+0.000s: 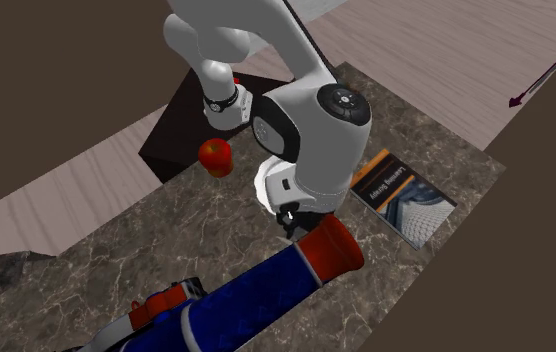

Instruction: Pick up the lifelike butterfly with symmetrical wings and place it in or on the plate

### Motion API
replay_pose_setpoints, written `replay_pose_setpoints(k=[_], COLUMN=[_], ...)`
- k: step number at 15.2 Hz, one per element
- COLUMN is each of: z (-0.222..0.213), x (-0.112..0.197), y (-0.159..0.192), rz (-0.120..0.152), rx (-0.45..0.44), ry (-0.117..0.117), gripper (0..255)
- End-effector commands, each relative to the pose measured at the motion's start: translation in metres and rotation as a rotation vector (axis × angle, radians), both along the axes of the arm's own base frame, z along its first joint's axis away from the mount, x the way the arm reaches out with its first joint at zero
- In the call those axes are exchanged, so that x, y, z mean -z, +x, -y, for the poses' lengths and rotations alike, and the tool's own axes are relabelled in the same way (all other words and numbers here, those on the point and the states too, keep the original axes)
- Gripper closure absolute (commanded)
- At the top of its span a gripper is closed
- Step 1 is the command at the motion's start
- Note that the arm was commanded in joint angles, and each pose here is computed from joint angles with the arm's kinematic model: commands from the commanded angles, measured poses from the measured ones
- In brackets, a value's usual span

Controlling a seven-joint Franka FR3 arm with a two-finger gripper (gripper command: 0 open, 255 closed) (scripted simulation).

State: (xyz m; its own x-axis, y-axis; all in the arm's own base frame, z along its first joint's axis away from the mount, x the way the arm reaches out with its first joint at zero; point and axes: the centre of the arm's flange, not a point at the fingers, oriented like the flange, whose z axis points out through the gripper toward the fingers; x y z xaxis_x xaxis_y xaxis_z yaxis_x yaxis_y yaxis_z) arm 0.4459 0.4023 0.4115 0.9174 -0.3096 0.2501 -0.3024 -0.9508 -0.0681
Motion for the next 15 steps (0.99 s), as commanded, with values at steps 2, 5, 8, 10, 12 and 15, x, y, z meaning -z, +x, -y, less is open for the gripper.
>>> replay_pose_setpoints(k=[2,5,8,10,12,15], z=[0.001,0.012,0.023,0.030,0.037,0.050], x=[-0.013,-0.012,-0.012,-0.011,-0.010,-0.009], y=[0.000,-0.038,-0.076,-0.102,-0.127,-0.172], rz=[0.000,0.000,0.000,0.000,0.000,0.000], rx=[0.000,0.000,0.000,0.000,0.000,0.000], ry=[0.000,0.000,0.000,0.000,0.000,0.000], gripper=[255,255,255,255,255,255])
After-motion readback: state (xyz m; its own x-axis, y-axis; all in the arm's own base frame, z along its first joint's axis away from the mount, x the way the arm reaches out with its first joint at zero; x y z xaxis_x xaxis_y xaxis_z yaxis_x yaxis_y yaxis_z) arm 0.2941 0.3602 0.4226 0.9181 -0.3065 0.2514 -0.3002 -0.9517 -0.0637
